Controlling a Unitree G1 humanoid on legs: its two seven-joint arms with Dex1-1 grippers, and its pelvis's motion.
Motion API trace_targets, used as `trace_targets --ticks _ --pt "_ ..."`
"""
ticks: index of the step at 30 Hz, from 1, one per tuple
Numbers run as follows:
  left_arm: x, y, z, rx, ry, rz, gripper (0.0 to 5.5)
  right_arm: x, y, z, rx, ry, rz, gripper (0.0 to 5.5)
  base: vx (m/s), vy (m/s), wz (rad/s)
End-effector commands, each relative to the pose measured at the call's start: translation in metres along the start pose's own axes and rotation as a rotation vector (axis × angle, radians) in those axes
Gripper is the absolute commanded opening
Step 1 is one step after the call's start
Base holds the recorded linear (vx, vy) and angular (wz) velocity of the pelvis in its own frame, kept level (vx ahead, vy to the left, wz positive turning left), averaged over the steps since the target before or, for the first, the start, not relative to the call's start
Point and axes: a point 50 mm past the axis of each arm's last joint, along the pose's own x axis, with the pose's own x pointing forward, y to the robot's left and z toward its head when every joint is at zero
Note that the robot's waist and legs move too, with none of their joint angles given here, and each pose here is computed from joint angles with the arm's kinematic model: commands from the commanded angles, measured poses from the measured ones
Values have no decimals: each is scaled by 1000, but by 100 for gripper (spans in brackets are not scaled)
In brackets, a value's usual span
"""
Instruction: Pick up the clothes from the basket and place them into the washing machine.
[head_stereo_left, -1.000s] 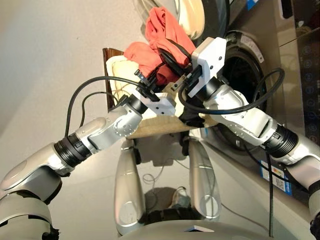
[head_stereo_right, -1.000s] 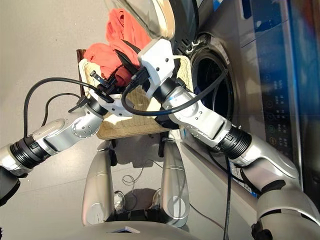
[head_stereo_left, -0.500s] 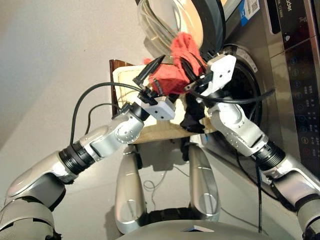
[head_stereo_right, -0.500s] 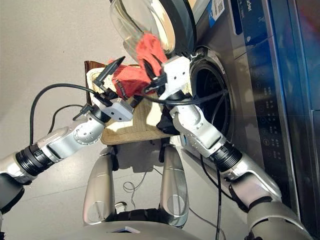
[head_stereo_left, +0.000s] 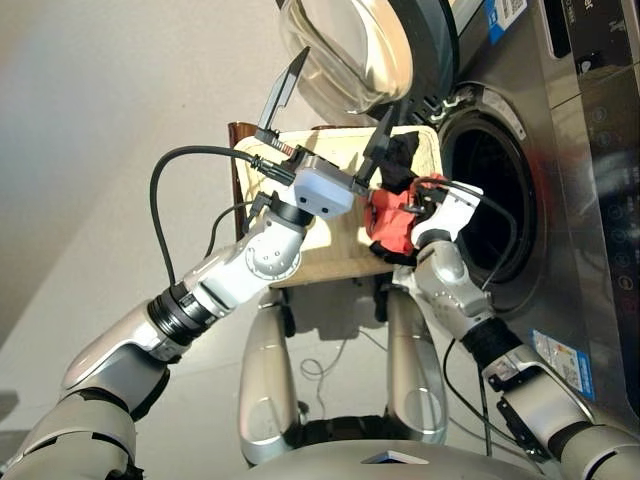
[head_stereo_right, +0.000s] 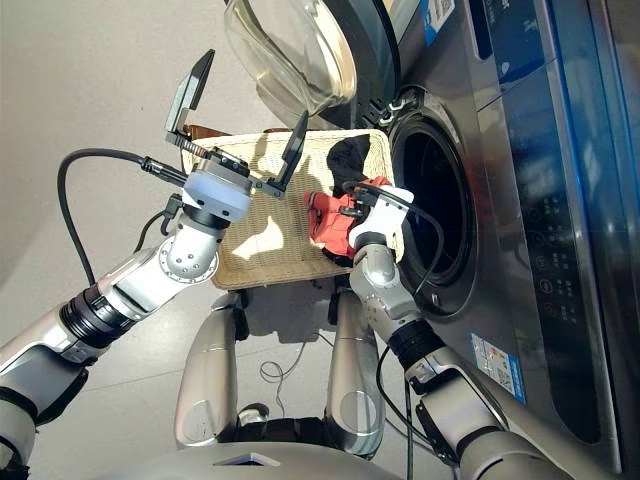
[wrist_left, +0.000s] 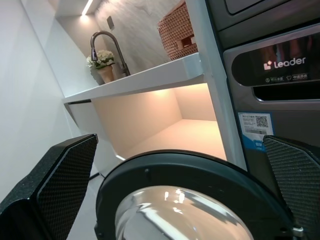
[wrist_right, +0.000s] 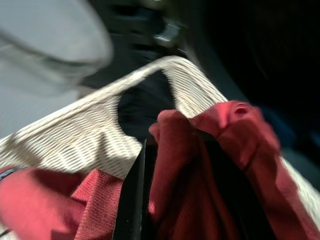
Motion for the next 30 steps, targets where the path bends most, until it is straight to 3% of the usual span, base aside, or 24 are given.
trace_targets --ticks 1,10,13,17,23,30 --pt "18 4 38 -105 -201 21 550 10 11 18 316 -60 -34 0 0 0 0" --pt "22 0 37 -205 -170 37 550 29 -17 39 617 -133 -190 0 0 0 0" --pt "23 2 36 -139 -180 11 550 37 -32 56 704 -210 -281 0 0 0 0" --pt "24 3 41 -170 -203 10 550 46 -46 81 784 -296 -369 0 0 0 0" --pt "23 1 43 -242 -196 -13 550 50 -81 122 875 -456 -488 0 -18 -9 120" --pt "20 9 46 -232 -205 -4 550 41 -117 182 791 -659 -605 0 -27 -33 60"
